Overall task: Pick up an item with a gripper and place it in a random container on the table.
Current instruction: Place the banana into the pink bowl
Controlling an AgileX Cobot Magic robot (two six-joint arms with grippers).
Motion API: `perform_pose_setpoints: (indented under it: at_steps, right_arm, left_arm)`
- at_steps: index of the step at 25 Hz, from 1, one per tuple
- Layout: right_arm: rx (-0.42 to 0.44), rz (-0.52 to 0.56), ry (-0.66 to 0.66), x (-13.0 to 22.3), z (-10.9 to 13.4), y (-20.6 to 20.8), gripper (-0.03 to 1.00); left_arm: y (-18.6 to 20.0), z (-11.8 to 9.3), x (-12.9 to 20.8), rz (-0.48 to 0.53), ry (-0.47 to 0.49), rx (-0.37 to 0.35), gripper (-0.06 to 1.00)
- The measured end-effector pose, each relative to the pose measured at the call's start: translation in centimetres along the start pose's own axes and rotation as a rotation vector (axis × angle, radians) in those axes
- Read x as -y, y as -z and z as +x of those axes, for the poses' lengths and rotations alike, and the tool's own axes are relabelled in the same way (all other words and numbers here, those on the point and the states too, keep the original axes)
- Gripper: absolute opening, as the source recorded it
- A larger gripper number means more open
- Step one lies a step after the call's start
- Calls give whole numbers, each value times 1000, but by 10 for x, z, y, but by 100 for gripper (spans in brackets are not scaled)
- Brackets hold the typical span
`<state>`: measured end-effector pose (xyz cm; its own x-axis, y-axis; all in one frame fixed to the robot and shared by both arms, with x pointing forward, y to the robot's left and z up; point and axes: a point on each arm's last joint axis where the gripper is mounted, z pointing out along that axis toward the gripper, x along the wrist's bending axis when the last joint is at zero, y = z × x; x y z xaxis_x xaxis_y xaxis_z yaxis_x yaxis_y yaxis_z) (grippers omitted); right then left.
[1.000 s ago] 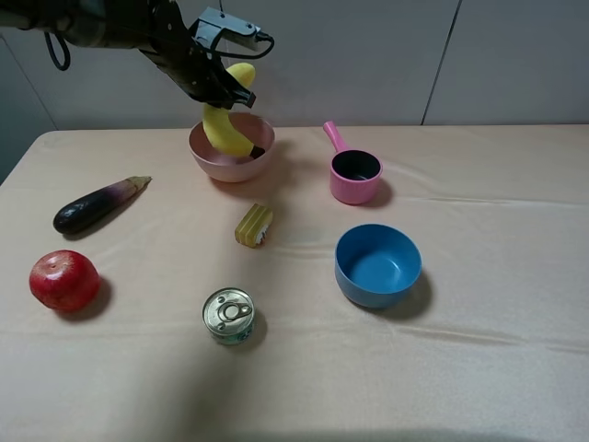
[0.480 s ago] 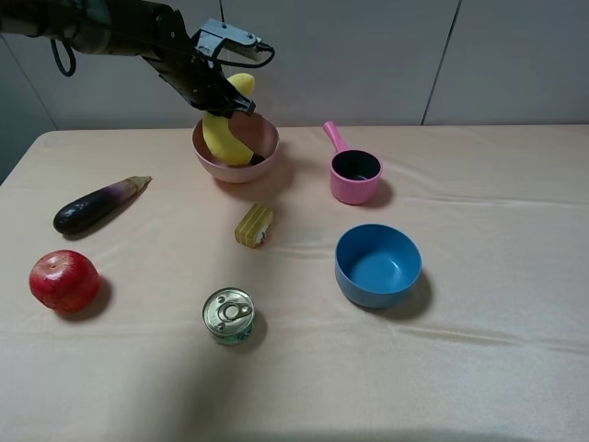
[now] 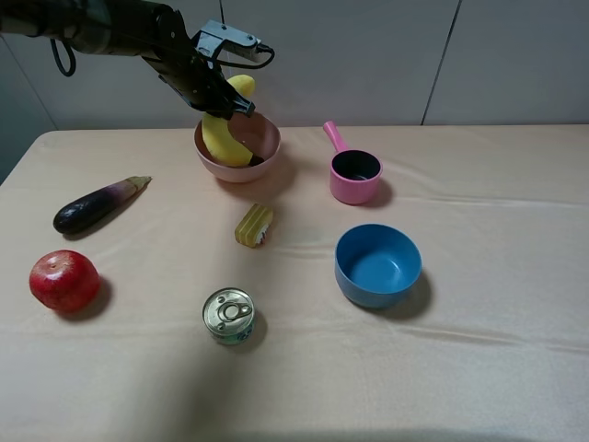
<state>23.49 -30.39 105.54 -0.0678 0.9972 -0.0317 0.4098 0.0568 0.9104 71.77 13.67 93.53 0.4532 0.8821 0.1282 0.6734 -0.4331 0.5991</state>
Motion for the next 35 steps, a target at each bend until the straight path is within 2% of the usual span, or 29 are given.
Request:
perform_pose_setpoints:
  at_steps: [19,25,35]
  right_arm:
    - [0,0,0,0,0,0,69]
    - [0,0,0,0,0,0,69]
    - [0,0,0,0,0,0,69]
  left_arm:
    - [0,0,2,26,-5,0,20]
    - [0,1,3,27,-5,0,36]
    - [0,1,3,28,-5,0,55]
